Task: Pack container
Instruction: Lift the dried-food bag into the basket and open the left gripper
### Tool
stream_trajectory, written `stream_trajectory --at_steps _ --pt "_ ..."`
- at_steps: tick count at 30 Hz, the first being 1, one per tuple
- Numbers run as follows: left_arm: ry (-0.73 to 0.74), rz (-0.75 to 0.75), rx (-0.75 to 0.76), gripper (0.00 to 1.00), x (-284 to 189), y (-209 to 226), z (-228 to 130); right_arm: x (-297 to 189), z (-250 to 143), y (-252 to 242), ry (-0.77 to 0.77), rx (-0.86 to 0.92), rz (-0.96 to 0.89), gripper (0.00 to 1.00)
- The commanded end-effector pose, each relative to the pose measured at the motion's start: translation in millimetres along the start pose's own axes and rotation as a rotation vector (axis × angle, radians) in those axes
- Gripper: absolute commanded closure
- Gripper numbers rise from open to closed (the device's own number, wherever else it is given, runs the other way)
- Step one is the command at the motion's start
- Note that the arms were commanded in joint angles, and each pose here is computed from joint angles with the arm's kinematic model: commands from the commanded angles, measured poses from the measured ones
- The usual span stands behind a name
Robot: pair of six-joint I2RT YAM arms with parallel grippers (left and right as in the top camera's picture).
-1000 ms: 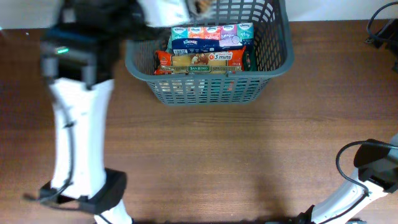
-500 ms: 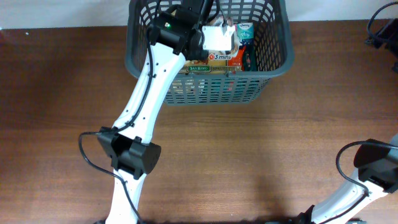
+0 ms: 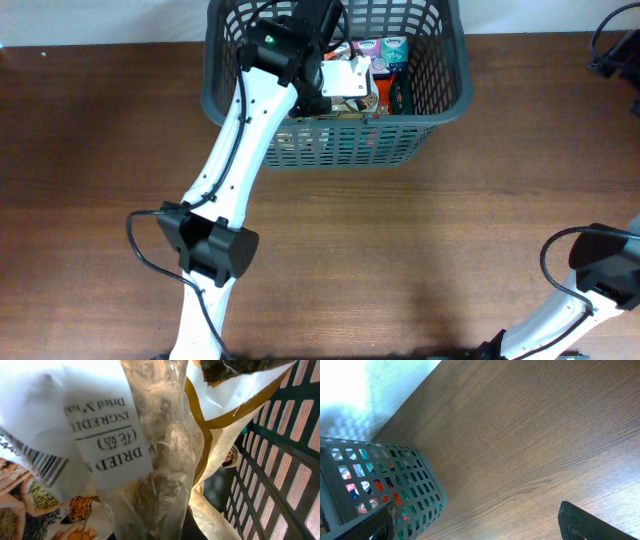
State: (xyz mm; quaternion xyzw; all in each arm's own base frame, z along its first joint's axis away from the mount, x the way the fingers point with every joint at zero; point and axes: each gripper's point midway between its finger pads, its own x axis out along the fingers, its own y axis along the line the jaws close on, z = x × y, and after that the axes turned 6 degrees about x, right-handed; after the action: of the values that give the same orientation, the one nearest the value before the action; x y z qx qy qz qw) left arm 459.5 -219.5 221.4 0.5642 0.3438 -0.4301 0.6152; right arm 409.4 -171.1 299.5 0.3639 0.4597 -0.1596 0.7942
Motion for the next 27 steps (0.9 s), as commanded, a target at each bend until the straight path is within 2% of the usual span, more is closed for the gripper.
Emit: stream_trajectory --at_steps 1,7,8,9,10,11,13,16,19,23,27 --pt "-0.05 -0.045 -0.019 0.98 -1 -10 11 0 -1 2 0.003 0.006 0.006 0.01" --pt "-0.067 -0.051 -0.019 0.97 1 -10 14 0 -1 2 0.003 0.006 0.006 0.01" --pt "-0.068 -0.049 -0.02 0.89 2 -9 14 0 -1 2 0.003 0.006 0.006 0.01" --pt "-0.07 -0.044 -0.02 0.6 3 -8 15 0 -1 2 0.003 0.006 0.006 0.01" --pt "-0.073 -0.038 -0.02 0.13 3 -7 16 0 -1 2 0.003 0.007 0.006 0.01" --pt "-0.077 -0.028 -0.02 0.01 4 -4 17 0 -1 2 0.003 0.007 0.006 0.01" --pt "-0.077 0.0 -0.021 0.01 4 2 18 0 -1 2 0.003 0.007 0.006 0.01" --pt "0.015 0.083 -0.028 0.01 -2 18 2 0 -1 2 0.003 0.007 0.006 0.01" --pt "0.09 0.225 -0.113 0.01 -27 44 -14 0 -1 2 0.003 0.006 0.006 0.01" --pt "0.004 0.395 -0.268 0.01 -89 72 -17 0 -1 2 0.003 0.007 0.006 0.01" --pt "-0.047 0.57 -0.437 0.01 -168 88 -48 0 -1 2 0.003 0.006 0.006 0.01"
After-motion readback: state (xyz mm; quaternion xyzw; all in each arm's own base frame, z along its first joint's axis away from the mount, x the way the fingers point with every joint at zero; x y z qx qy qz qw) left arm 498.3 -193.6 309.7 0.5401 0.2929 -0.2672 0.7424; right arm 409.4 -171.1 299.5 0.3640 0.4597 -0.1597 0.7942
